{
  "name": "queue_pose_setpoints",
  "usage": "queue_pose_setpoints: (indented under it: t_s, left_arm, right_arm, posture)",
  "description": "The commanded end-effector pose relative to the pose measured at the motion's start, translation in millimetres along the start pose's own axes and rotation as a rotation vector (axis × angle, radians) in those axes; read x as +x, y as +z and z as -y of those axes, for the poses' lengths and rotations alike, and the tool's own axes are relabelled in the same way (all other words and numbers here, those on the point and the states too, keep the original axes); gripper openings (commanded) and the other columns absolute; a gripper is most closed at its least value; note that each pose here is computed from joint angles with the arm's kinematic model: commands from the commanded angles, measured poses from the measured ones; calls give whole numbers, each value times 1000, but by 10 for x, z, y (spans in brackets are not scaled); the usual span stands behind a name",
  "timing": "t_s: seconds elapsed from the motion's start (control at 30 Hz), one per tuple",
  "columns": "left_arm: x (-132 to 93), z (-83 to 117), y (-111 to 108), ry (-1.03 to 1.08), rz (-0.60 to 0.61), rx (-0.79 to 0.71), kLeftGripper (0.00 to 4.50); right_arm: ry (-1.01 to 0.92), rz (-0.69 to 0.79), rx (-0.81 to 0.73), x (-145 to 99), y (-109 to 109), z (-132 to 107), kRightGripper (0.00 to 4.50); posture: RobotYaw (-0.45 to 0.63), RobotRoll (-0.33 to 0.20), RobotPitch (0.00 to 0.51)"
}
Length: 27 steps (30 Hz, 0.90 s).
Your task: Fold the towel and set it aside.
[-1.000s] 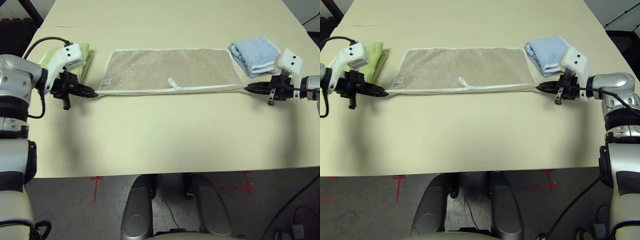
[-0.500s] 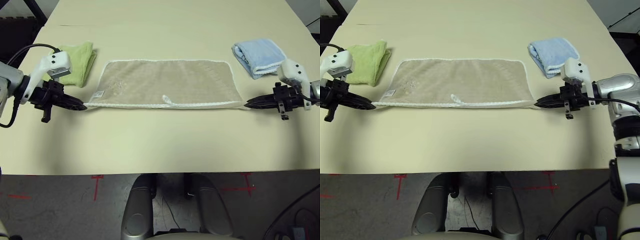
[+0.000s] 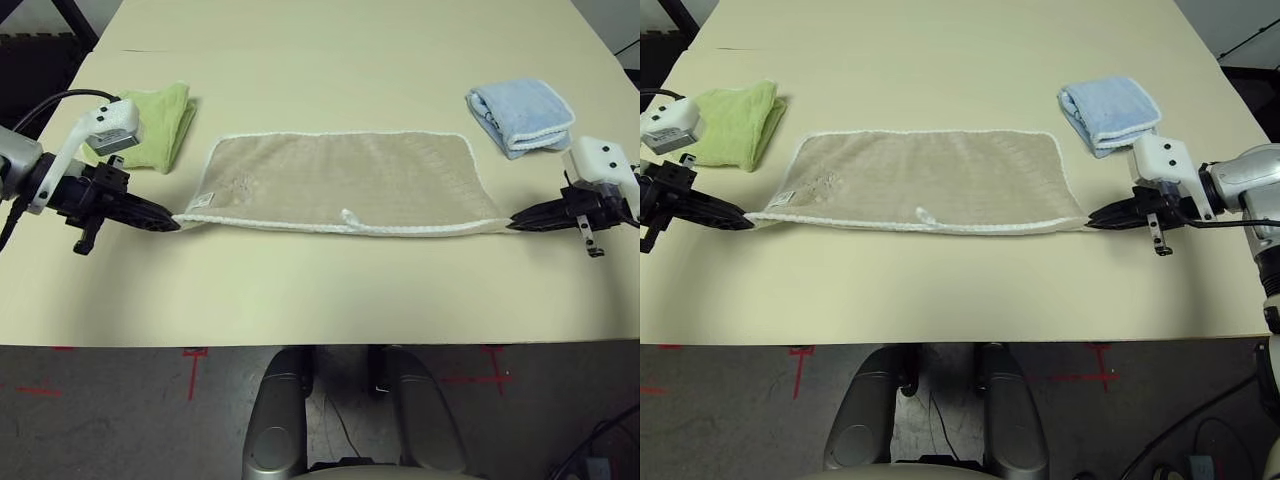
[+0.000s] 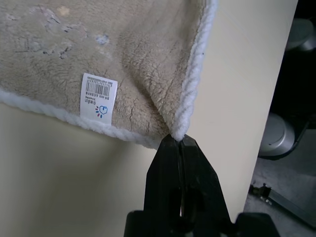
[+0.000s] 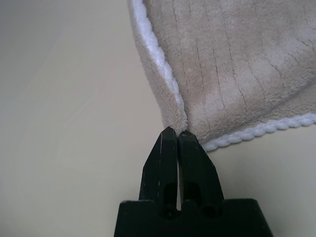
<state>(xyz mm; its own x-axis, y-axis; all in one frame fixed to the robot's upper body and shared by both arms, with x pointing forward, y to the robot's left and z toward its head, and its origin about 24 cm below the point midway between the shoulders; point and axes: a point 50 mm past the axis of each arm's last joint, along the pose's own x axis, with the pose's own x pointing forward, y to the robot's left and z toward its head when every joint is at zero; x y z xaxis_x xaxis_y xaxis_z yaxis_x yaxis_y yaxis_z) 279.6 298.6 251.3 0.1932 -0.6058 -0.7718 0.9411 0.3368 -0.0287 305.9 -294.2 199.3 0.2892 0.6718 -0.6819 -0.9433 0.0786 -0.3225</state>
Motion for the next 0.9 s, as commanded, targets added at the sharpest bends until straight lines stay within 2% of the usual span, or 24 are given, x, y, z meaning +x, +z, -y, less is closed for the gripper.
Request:
queue_pose_setpoints:
  t_s: [0.03,0.13,0.3,0.6,0.9]
  left_arm:
    - [-7,11,-143,-4,-66,-19,23]
    - [-26,-64,-200,32,-107,0,23]
    - [-82,-251,-79,109,-97,46,23]
    - [-147,-580,322,286,-2,91,23]
    - [-131,-705,544,436,67,98,23]
  right_arm:
    - [-5,-17,10,-44,19,15,0]
    - [-32,3,25,-81,55,66,0]
    - [-91,80,98,-153,70,164,0]
    - [-230,59,174,-200,-19,317,0]
    - [-375,27,190,-54,-81,430,0]
  posture:
    - [36,0,277]
    - [35,0,277]
    - [40,0,272]
    - [35,0,267]
    - [36,0,262]
